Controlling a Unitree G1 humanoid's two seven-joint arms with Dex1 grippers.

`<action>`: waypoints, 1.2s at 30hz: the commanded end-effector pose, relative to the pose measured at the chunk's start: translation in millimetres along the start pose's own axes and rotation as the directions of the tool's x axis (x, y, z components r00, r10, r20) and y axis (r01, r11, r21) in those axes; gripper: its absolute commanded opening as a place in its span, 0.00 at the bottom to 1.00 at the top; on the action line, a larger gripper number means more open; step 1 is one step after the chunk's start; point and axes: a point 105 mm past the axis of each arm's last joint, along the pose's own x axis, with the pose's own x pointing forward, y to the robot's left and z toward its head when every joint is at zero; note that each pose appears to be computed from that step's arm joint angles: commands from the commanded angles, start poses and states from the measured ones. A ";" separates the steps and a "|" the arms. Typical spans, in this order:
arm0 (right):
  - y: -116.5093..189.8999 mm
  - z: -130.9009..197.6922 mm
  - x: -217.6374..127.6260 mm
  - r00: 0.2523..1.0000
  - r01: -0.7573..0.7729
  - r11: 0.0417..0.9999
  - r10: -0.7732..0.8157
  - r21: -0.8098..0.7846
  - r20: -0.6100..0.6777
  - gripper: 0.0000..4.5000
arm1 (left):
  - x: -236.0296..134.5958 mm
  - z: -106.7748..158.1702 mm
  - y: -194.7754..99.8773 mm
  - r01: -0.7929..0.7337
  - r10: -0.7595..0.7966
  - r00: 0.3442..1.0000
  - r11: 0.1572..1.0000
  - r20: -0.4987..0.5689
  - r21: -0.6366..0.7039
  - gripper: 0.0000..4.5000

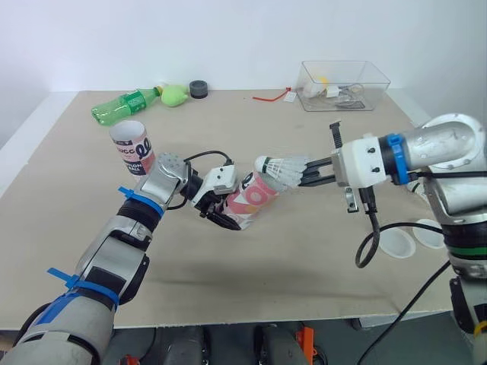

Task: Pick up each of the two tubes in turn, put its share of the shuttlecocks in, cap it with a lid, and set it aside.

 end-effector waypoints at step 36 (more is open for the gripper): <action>-9.6 6.8 6.3 0.989 -0.146 0.978 0.139 -0.151 -0.053 0.16 | 0.3 6.4 0.3 -0.012 0.011 1.000 0.999 0.017 0.033 0.63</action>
